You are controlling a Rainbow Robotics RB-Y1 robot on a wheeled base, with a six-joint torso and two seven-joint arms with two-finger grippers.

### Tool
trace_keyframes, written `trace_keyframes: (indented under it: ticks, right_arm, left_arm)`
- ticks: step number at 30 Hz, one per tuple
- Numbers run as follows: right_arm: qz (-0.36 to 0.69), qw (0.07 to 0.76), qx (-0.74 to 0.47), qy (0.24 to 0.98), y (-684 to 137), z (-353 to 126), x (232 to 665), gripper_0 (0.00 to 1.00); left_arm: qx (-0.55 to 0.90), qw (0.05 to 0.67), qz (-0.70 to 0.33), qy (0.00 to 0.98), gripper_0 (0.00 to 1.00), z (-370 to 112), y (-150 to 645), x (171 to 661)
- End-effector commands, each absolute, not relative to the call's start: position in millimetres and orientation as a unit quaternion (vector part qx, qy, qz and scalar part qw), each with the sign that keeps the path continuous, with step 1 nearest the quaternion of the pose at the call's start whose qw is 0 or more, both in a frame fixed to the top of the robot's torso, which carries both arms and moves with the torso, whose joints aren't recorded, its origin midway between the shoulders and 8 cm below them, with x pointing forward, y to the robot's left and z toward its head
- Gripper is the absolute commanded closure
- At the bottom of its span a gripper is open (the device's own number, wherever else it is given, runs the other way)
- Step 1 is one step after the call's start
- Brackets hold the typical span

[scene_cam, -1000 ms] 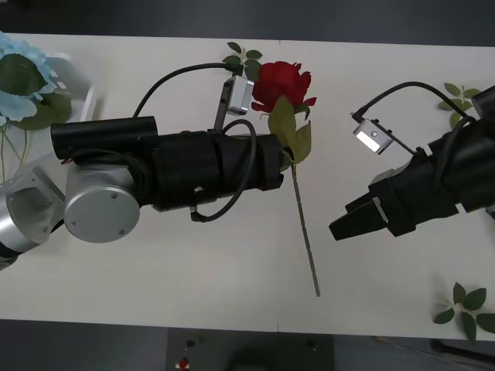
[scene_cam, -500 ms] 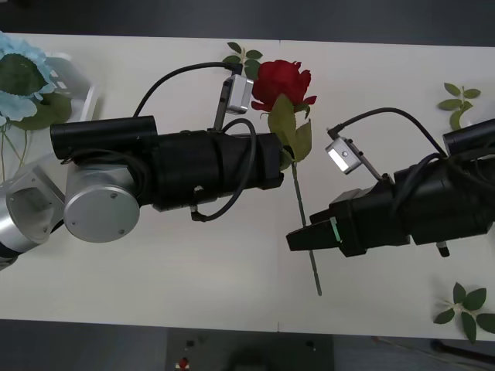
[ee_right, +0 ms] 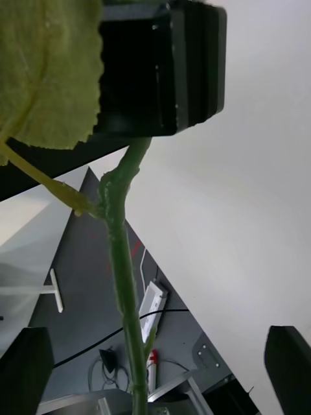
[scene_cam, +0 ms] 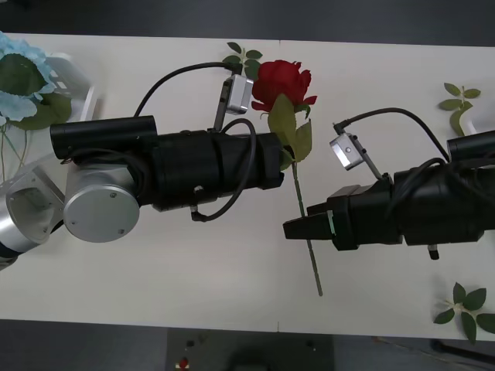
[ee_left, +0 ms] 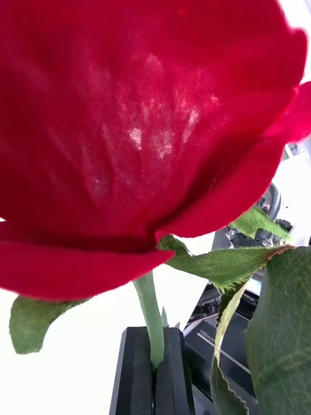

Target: Put the red flowers into the right box and the blue flowers into the left box

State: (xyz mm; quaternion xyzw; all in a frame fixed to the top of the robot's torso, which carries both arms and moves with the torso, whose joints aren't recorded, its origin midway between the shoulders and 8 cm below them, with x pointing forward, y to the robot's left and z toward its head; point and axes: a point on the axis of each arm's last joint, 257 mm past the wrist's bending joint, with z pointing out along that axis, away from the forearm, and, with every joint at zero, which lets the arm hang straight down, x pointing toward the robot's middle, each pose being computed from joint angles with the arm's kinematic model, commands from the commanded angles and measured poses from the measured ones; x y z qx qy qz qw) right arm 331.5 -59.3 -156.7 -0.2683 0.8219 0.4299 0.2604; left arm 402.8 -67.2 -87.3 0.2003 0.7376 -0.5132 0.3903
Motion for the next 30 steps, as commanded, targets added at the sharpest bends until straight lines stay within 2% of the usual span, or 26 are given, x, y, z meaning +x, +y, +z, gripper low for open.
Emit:
trace_keyframes:
  ticks: [1,23,24,25,26,30]
  right_arm:
    - [0.449,0.260,-0.268,0.812,-42.8,-148.2,319.1,1.00]
    - [0.465,0.282,-0.250,0.801,-35.3,-137.8,328.0,1.00]
    - [0.465,0.283,-0.250,0.801,-35.7,-137.5,328.7,1.00]
    - [0.465,0.283,-0.249,0.801,-35.7,-137.5,328.7,1.00]
    - [0.465,0.284,-0.249,0.801,-35.6,-137.2,328.9,1.00]
    - [0.465,0.284,-0.249,0.801,-35.6,-137.2,328.9,1.00]
  left_arm:
    - [0.224,0.415,-0.508,0.721,1.00,-70.5,-64.1,399.9]
    - [0.224,0.413,-0.510,0.720,0.99,-70.0,-64.9,398.2]
    - [0.223,0.411,-0.512,0.721,0.73,-69.9,-65.0,397.9]
    - [0.223,0.411,-0.512,0.721,0.64,-69.9,-65.1,397.7]
    - [0.223,0.412,-0.511,0.720,0.40,-69.9,-65.0,397.9]
    - [0.225,0.414,-0.510,0.720,0.17,-70.0,-64.9,398.2]
